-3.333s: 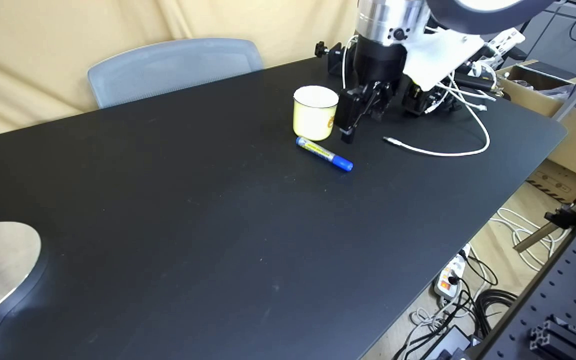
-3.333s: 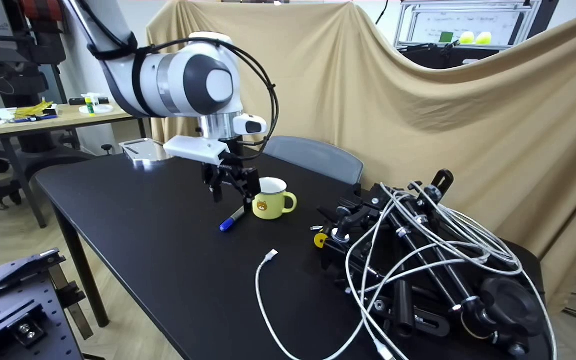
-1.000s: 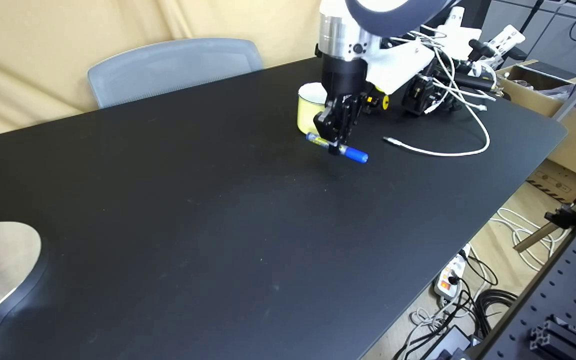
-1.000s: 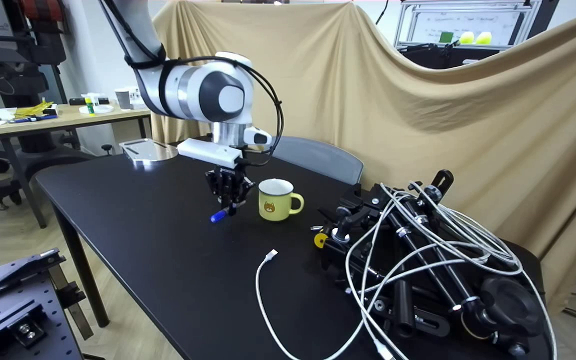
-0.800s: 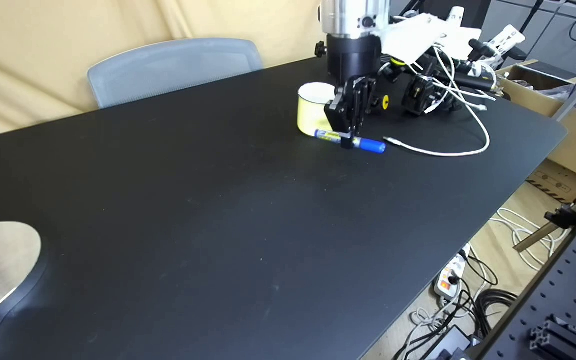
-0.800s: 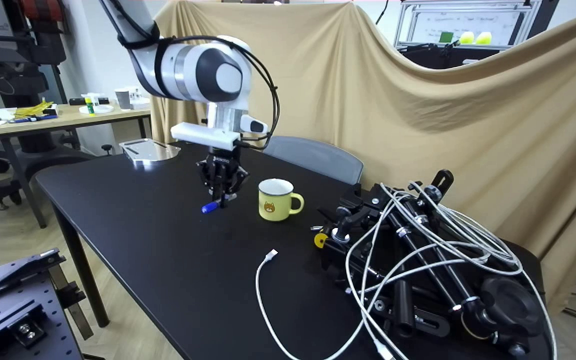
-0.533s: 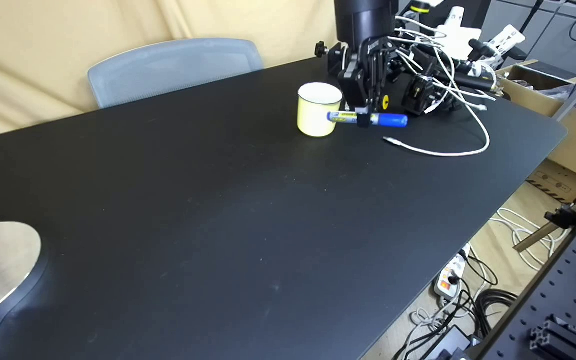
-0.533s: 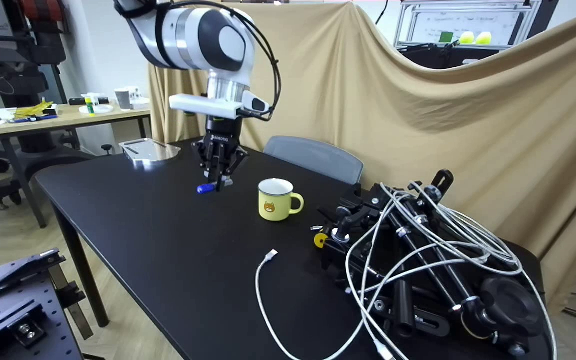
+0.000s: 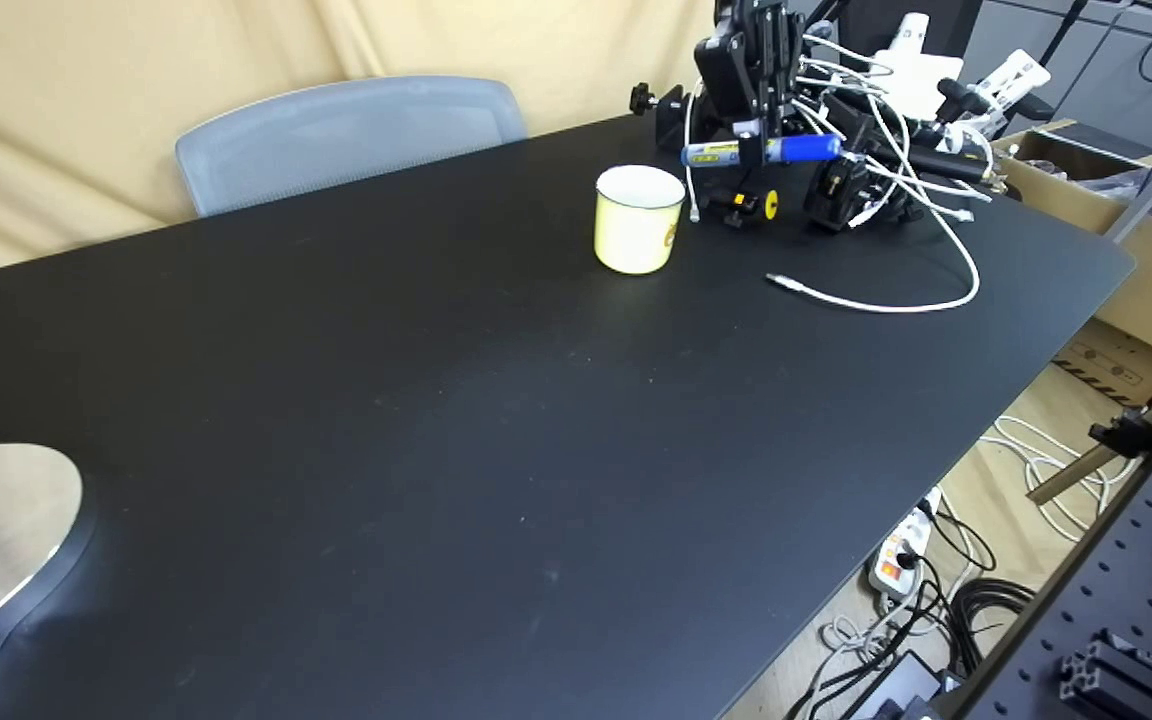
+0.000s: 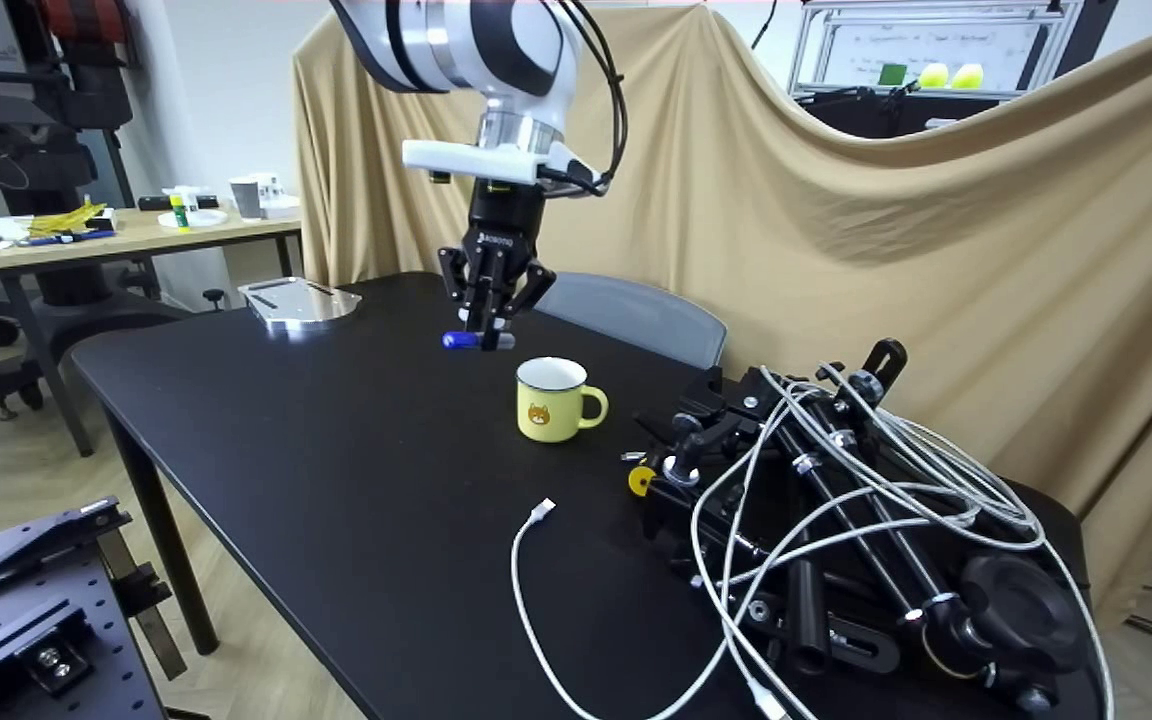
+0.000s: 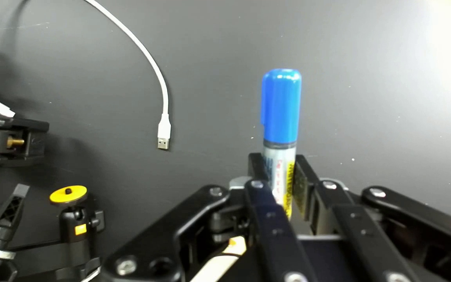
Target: Put the blue marker inside the yellow mug then remove the marker from the mug
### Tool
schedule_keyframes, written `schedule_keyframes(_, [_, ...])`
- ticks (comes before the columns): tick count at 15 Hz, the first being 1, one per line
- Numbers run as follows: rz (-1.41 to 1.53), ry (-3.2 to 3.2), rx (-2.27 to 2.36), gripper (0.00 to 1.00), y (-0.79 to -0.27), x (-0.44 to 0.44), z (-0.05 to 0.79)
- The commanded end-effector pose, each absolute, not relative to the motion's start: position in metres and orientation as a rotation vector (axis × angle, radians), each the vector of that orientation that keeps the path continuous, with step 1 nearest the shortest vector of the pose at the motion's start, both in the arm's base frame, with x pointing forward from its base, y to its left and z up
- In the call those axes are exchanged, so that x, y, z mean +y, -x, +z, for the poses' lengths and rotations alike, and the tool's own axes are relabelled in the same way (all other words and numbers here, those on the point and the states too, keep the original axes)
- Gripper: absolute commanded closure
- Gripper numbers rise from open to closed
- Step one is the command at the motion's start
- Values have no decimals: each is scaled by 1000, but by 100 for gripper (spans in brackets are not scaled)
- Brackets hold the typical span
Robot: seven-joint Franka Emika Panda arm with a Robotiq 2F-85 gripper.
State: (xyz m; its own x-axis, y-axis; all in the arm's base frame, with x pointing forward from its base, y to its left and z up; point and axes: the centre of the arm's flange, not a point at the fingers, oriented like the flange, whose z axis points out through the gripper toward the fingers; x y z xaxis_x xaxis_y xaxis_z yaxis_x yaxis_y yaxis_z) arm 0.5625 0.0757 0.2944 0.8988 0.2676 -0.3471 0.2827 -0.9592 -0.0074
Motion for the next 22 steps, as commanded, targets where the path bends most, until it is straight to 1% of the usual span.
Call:
schedule_keyframes(1, [-628, -3006, 391, 95, -600, 67, 288])
schedule_keyframes(7, [-740, -2991, 334, 95, -630, 55, 259])
schedule_keyframes(18, [-700, -3003, 357, 95, -668, 58, 226])
schedule_keyframes(19, [-698, -3004, 356, 58, -669, 58, 224])
schedule_keyframes(22, [-687, -3009, 354, 40, -673, 59, 221])
